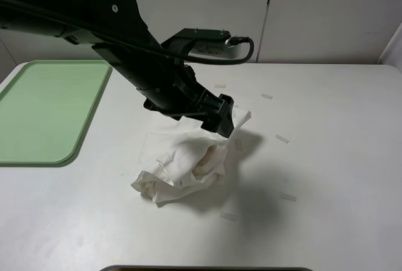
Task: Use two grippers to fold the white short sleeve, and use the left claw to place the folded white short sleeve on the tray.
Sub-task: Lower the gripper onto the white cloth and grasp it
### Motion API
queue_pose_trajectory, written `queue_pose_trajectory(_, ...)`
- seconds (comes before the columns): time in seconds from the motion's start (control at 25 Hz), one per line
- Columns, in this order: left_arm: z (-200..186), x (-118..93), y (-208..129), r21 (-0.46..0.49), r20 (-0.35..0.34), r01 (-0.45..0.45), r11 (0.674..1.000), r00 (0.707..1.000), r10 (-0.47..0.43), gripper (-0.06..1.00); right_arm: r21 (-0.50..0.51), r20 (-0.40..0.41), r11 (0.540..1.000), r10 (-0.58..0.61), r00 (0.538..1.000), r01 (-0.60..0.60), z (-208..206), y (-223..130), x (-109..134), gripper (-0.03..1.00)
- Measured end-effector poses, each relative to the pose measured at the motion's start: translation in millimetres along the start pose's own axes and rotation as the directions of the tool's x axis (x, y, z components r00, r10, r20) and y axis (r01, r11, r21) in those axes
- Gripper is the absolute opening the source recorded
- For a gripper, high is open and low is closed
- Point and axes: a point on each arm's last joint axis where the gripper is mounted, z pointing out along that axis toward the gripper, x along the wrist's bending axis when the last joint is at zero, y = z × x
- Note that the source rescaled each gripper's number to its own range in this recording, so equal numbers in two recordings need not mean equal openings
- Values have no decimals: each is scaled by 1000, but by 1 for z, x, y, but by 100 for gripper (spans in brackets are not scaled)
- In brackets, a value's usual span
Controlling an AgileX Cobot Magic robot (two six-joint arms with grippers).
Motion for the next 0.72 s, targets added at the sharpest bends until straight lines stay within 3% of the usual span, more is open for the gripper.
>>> queue_pose_trajectory(0.2, 18, -12, -27, -24, -9, 40, 999, 999, -40, 100, 0, 0, 1000, 0, 1000, 0, 0, 0, 0, 100)
queue_pose_trajectory(0.44, 29, -21, -35, -45, 2, 56, 997, 998, -56, 100, 0, 0, 1000, 0, 1000, 0, 0, 0, 0, 100)
queue_pose_trajectory(0.72, 61, -42, -52, 3, 34, 84, 996, 996, -84, 100, 0, 0, 1000, 0, 1000, 0, 0, 0, 0, 100)
